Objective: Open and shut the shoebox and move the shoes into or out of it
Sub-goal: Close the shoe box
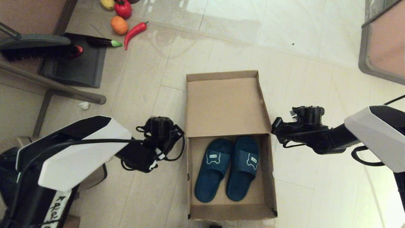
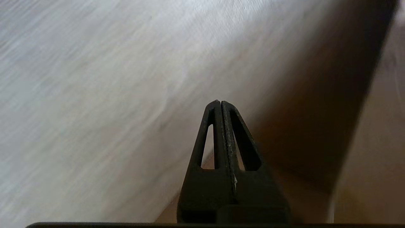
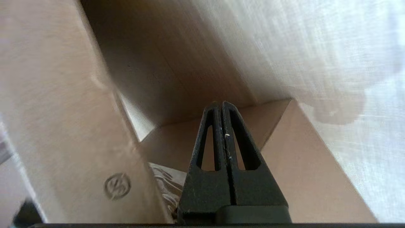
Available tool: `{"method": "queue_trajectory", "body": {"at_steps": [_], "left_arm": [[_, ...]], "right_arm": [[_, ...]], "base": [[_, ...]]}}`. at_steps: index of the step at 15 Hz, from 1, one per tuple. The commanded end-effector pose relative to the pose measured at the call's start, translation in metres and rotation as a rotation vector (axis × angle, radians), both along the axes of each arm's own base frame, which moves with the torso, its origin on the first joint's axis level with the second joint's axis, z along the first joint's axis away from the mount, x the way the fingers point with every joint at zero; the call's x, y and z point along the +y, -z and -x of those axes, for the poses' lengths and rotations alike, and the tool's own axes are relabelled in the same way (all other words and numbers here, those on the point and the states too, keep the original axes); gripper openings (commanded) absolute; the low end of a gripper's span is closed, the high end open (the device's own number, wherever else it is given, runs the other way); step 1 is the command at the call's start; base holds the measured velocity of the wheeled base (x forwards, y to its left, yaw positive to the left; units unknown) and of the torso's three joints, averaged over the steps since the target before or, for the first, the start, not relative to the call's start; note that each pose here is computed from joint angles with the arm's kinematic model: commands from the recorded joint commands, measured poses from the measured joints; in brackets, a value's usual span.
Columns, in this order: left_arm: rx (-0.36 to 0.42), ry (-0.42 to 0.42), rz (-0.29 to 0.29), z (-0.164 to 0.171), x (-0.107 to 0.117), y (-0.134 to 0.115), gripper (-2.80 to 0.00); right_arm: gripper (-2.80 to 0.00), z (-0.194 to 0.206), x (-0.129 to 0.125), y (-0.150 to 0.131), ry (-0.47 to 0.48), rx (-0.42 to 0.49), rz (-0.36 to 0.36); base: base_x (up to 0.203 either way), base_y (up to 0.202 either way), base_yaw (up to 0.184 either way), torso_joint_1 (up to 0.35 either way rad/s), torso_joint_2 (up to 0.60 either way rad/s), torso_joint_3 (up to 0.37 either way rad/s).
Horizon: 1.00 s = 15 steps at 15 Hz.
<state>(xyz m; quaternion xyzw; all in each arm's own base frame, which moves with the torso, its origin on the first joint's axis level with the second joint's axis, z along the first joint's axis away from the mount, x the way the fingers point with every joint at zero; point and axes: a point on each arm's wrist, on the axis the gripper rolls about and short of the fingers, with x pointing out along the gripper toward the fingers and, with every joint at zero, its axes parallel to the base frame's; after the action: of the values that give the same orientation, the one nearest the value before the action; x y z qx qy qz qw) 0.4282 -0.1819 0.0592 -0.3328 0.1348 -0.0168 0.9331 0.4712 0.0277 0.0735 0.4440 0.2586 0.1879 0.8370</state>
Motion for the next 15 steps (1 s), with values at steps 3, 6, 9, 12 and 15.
{"method": "queue_trajectory", "body": {"at_steps": [3, 6, 9, 12, 15], "left_arm": [[-0.031, -0.013, 0.010, 0.008, 0.011, -0.011, -2.80], [-0.059, -0.034, 0.001, -0.003, 0.019, -0.016, -2.80], [-0.081, -0.023, 0.014, -0.014, 0.021, -0.026, -2.80], [-0.087, -0.014, 0.019, -0.024, 0.020, -0.032, -2.80], [-0.085, -0.016, 0.018, -0.034, 0.018, -0.036, -2.80]], "right_arm": [[-2.80, 0.004, -0.011, -0.005, 0.038, -0.007, 0.000], [-2.80, 0.004, -0.017, -0.009, 0.046, -0.014, -0.010], [-2.80, 0.010, -0.015, -0.006, 0.037, 0.012, -0.011], [-2.80, 0.020, -0.012, 0.000, 0.026, 0.051, -0.011], [-2.80, 0.025, -0.011, 0.002, 0.017, 0.047, -0.016]], "base": [[0.000, 0.000, 0.000, 0.000, 0.00, 0.000], [0.000, 0.000, 0.000, 0.000, 0.00, 0.000], [0.000, 0.000, 0.000, 0.000, 0.00, 0.000], [0.000, 0.000, 0.000, 0.000, 0.00, 0.000], [0.000, 0.000, 0.000, 0.000, 0.00, 0.000]]}}
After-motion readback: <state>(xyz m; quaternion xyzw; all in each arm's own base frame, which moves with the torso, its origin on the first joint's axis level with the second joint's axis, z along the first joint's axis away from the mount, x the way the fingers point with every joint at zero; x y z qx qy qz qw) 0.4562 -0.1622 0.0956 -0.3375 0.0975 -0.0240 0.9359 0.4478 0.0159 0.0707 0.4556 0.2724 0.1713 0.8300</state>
